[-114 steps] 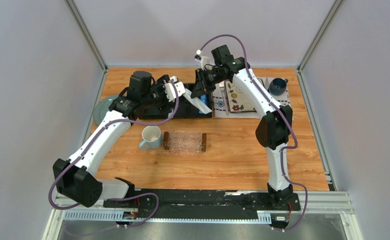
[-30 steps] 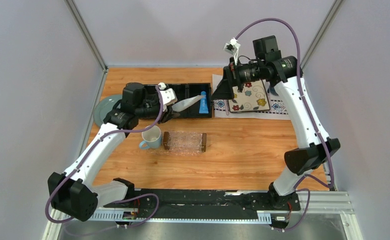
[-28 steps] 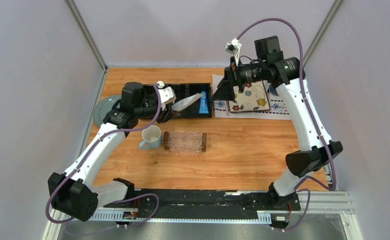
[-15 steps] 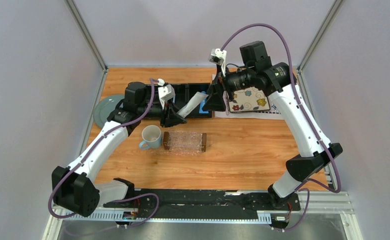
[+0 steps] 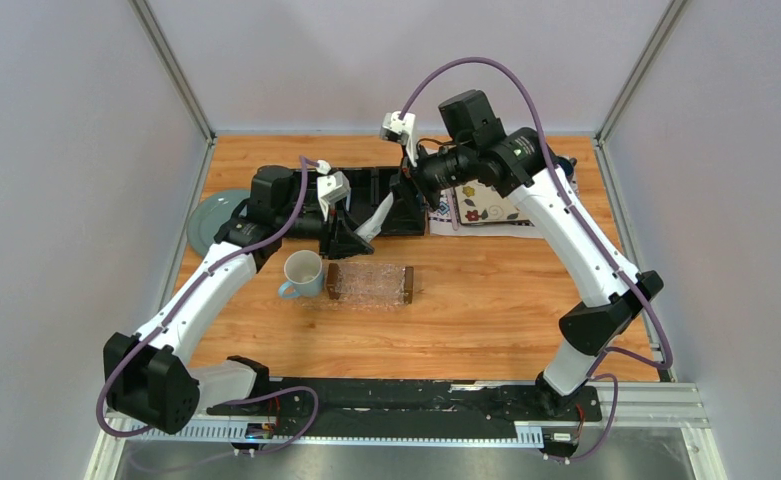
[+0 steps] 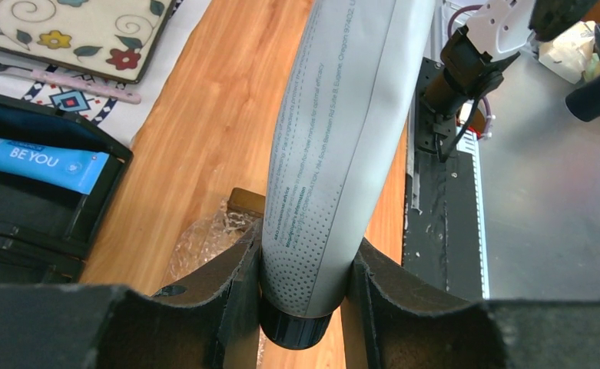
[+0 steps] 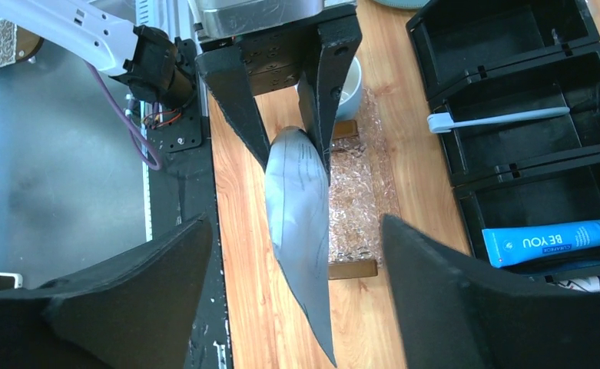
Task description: Prepare toiletry sets of a toothbrush and toothpaste on the tray
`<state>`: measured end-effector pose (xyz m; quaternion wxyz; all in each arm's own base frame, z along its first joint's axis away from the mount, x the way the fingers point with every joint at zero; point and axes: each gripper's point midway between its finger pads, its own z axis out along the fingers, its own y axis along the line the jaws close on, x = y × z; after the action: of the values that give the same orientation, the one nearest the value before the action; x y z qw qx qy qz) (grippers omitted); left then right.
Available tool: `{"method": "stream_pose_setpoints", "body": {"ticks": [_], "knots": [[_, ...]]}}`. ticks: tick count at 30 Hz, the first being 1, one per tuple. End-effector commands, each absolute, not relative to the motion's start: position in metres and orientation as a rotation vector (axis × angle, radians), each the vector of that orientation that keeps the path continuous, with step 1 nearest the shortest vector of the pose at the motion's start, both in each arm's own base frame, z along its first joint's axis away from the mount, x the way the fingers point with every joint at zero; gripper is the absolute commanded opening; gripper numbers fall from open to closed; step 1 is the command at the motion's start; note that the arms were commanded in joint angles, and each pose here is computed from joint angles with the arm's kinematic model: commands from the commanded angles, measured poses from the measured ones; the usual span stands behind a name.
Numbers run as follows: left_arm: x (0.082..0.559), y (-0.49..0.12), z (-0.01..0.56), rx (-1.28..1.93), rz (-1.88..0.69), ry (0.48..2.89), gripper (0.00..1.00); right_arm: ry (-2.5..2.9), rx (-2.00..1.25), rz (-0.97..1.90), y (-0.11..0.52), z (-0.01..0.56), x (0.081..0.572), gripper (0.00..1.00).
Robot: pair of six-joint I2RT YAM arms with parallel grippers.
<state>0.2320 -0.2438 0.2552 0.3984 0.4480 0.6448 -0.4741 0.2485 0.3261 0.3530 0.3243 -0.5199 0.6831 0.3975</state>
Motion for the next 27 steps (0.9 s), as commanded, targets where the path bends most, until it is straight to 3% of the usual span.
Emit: {"method": "stream_pose_setpoints", "body": {"ticks": [1, 11, 14, 15, 18, 21, 22, 24, 27], "knots": [[0.220, -0.243, 0.272, 1.183, -1.207, 1.545, 0.00, 1.726, -1.368, 1.003, 0.330, 0.369, 0.250, 0.79], [0.218, -0.243, 0.273, 1.186, -1.208, 1.536, 0.00, 1.745, -1.374, 0.986, 0.327, 0.363, 0.249, 0.50], [0.217, -0.243, 0.274, 1.188, -1.214, 1.532, 0.00, 1.753, -1.376, 0.990, 0.327, 0.361, 0.248, 0.32], [0.217, -0.243, 0.275, 1.188, -1.211, 1.530, 0.00, 1.757, -1.377, 0.992, 0.328, 0.361, 0.248, 0.21], [0.219, -0.242, 0.274, 1.184, -1.195, 1.534, 0.01, 1.774, -1.377, 0.992, 0.327, 0.359, 0.247, 0.06], [0.221, -0.239, 0.273, 1.186, -1.134, 1.540, 0.17, 1.789, -1.367, 0.969, 0.324, 0.357, 0.249, 0.00], [0.223, -0.238, 0.273, 1.190, -1.112, 1.534, 0.28, 1.798, -1.362, 0.951, 0.323, 0.356, 0.251, 0.00], [0.226, -0.234, 0.273, 1.187, -1.053, 1.543, 0.37, 1.812, -1.350, 0.932, 0.320, 0.355, 0.252, 0.00], [0.229, -0.228, 0.274, 1.177, -0.987, 1.555, 0.59, 1.838, -1.329, 0.882, 0.316, 0.353, 0.257, 0.00]]}}
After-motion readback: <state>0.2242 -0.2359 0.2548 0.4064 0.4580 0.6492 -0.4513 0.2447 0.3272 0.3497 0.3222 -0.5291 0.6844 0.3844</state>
